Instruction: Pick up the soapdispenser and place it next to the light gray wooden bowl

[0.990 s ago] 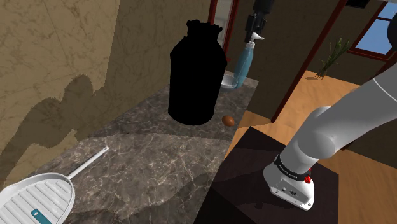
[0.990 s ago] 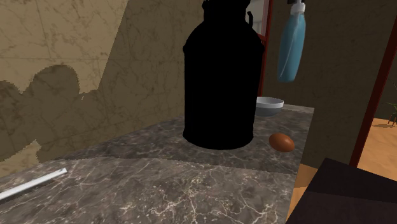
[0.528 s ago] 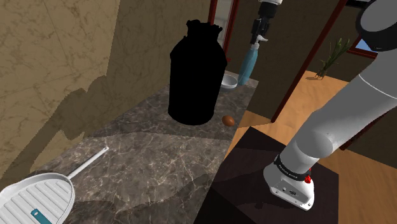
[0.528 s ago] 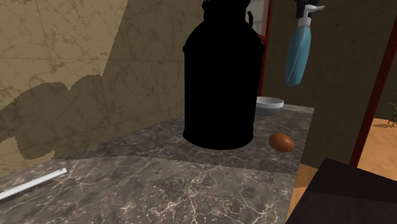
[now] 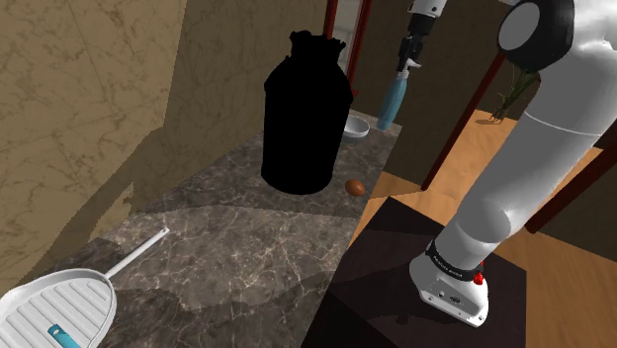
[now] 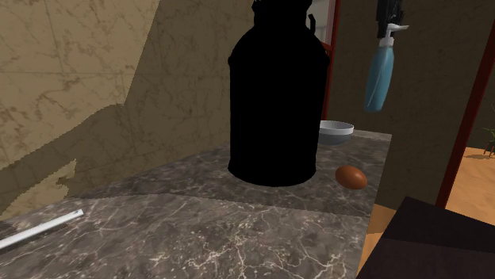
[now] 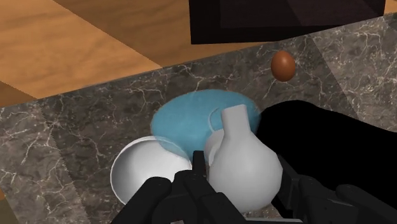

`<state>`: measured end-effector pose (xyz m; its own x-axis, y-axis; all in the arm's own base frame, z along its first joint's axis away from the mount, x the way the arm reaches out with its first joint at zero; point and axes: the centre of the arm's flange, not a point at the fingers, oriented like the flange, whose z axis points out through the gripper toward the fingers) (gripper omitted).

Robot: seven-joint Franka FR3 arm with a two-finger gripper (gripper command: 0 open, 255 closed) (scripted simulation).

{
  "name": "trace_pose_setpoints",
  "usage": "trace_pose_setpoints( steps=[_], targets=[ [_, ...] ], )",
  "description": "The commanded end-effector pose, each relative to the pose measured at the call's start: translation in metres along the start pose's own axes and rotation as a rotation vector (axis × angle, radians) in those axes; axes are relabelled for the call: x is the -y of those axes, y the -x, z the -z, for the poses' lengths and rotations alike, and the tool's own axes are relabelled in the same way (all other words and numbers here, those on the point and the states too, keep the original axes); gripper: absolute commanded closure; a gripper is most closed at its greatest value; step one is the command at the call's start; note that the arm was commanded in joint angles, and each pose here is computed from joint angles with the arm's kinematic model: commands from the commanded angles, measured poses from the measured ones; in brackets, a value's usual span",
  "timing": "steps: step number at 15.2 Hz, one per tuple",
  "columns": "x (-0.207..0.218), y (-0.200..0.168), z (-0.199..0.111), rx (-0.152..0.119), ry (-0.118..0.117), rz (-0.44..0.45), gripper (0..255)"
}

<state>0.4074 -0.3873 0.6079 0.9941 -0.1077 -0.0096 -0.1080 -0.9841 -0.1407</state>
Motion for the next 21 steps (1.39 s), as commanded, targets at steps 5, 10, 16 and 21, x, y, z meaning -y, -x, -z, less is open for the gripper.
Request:
trace_pose_setpoints(
  steps=[5, 10, 16, 21],
  targets=[
    [-0.08, -0.013, -0.008, -0.001, 0.001, 0.002, 255],
    [-0.084, -0.013, -0.034, -0.001, 0.001, 0.002, 255],
    [-0.089, -0.013, -0.066, -0.001, 0.001, 0.002, 255],
    [-0.092, -0.014, -0.092, -0.001, 0.001, 0.002, 255]
  ],
)
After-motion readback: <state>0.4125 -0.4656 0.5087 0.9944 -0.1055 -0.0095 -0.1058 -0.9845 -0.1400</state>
